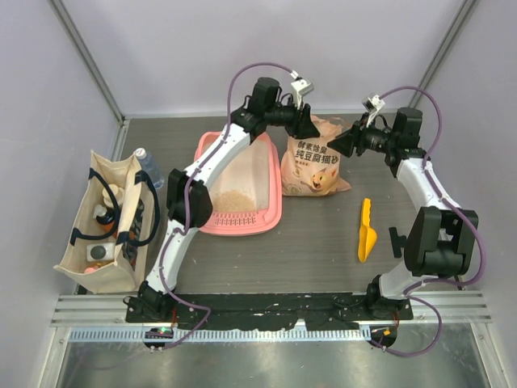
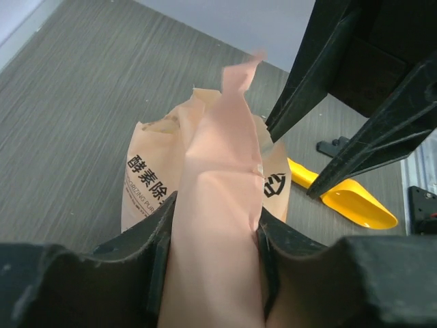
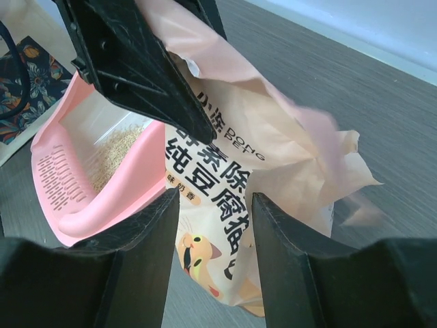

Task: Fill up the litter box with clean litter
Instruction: Close the cat litter bag at the center of the board.

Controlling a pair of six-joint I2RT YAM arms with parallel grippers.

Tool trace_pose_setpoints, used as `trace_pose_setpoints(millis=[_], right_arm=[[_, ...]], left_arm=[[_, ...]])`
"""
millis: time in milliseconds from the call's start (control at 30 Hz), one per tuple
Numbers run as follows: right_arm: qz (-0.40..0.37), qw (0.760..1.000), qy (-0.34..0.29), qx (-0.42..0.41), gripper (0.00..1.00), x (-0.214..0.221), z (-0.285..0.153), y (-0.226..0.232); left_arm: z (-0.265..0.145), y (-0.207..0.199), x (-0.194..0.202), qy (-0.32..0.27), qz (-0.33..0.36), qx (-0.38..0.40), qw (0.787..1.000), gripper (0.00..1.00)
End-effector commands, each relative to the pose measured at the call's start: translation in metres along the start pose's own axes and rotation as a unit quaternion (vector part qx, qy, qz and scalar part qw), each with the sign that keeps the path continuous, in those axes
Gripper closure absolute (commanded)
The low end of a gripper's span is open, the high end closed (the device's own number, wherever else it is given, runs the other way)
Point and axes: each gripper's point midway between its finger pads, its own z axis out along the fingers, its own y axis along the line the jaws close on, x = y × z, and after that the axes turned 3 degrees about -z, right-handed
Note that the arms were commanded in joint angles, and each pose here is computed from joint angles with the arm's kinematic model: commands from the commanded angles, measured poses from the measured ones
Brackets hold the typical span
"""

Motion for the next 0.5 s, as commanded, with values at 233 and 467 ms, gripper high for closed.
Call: trace_pose_setpoints(millis=[233,467], right_arm=[[0.062,0.998,-0.016,-0.023,0.48,0.000,0.019,-0.003],[0.167,0.980,-0.070,-0.077,0.41,-0.016,0.034,0.000]], left_arm=[[-0.005,-0.024,-0.022,-0.031,-0.049,0.065,0.996,0.39],[-0.006,-0.040,-0.011,-0.010,-0.074,0.113,0.991,0.31]])
